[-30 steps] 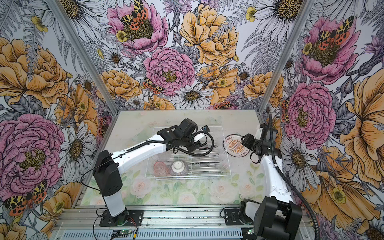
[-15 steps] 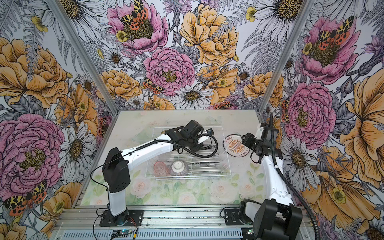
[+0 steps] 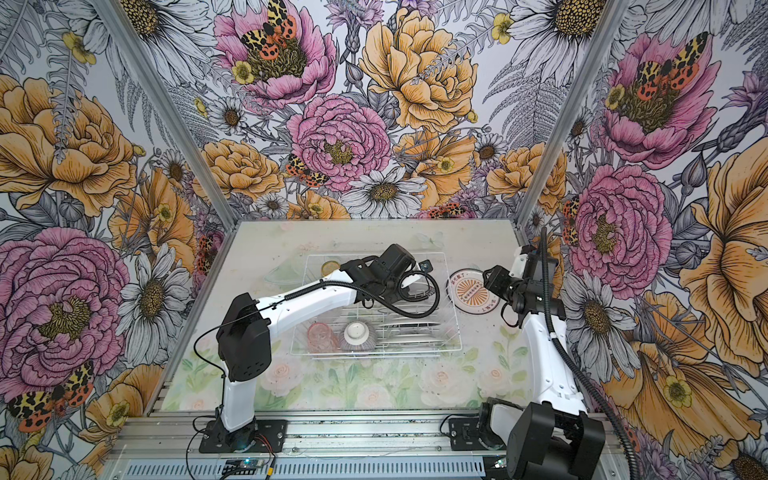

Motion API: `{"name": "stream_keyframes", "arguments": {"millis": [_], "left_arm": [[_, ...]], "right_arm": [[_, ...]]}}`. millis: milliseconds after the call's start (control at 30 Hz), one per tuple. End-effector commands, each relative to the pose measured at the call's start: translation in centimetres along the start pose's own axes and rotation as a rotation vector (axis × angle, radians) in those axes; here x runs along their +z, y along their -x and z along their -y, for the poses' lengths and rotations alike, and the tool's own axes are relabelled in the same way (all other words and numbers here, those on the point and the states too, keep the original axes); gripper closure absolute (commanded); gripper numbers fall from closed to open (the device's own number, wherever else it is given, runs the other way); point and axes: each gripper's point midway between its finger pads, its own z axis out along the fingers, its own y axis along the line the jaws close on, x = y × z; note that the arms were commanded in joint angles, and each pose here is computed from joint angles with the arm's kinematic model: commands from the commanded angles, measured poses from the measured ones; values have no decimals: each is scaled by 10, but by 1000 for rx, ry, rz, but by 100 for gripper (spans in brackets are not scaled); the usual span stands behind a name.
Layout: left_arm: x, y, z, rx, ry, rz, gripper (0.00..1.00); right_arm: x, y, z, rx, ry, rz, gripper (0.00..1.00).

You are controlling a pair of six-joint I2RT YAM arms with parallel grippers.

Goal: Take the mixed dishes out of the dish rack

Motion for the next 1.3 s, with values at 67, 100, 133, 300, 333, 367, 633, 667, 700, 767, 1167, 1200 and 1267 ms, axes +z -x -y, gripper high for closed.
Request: {"name": "stream_keyframes", "arguments": {"millis": [67,100,133,300,333,367,633,667,700,767,1167,1200,1267], "left_arm": [[-7,16,-18,-3,110,53,80],[-7,16,-19,-2,117,55,80],[-8,16,-20,-1,124,59,81],[-8,18,-21,4,132,68,90],[-8,18,-21,4,134,69,91],[-7,18,-21,4,134,68,95],[-5,16,-21,21,153,62,96],[-5,16,-21,26,158,63,96],[-6,16,-21,31,163,61,97],[-7,15,-22,45,174,62,97],[-37,20,-31,100,250,163,100],[-48,24,-35,98,259,188,100],[-56,27,-38,99,262,207,100]], "right_arm": [[-4,-1,-7,-18,25,9,49],[-4,-1,-7,-19,27,8,49],[-4,-2,-7,-18,27,5,49],[-3,-3,-6,-18,25,2,49],[-4,-3,-6,-18,27,3,49],[-4,-3,-6,-20,27,4,49],[-4,-4,-7,-22,30,4,49],[-5,-4,-7,-21,31,4,49],[-5,-4,-8,-21,33,4,49],[-6,-4,-8,-22,36,6,49],[-8,-5,-15,-24,62,6,50],[-9,-5,-15,-23,63,6,50],[-9,-5,-17,-24,67,6,50]]}}
